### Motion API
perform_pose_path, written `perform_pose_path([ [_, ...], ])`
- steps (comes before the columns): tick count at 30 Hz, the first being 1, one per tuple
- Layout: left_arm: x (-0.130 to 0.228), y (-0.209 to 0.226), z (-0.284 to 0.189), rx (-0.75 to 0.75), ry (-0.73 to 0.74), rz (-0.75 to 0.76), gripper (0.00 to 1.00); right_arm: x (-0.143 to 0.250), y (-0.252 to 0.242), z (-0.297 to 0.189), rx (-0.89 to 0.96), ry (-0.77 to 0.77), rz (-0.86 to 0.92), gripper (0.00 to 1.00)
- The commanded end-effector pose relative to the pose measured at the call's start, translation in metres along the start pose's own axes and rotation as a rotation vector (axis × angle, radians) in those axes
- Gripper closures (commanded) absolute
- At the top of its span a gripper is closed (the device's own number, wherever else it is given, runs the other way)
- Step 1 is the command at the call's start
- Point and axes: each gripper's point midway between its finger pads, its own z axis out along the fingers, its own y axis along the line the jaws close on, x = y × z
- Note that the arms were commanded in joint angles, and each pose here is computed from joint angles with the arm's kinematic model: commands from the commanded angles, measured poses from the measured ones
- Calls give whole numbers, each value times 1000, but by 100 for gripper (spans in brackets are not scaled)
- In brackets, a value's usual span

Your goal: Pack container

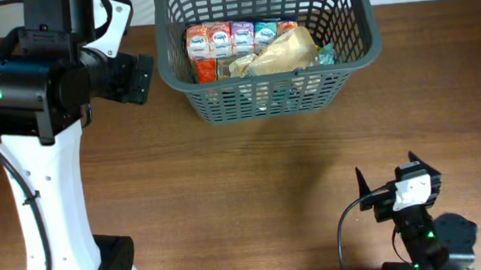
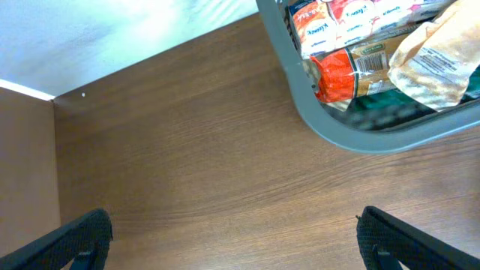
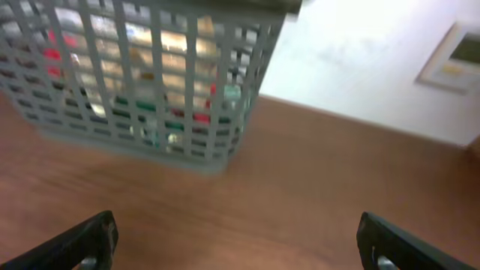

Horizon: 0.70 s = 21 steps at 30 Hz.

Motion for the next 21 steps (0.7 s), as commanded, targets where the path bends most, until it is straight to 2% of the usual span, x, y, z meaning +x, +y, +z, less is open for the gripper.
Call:
perform_pose_path([
  [1,0,2,1,-7,3,-11,1,20,-9,5,67,36,11,1],
  [21,0,2,1,-7,3,-11,1,40,-8,7,84,42,12,1],
])
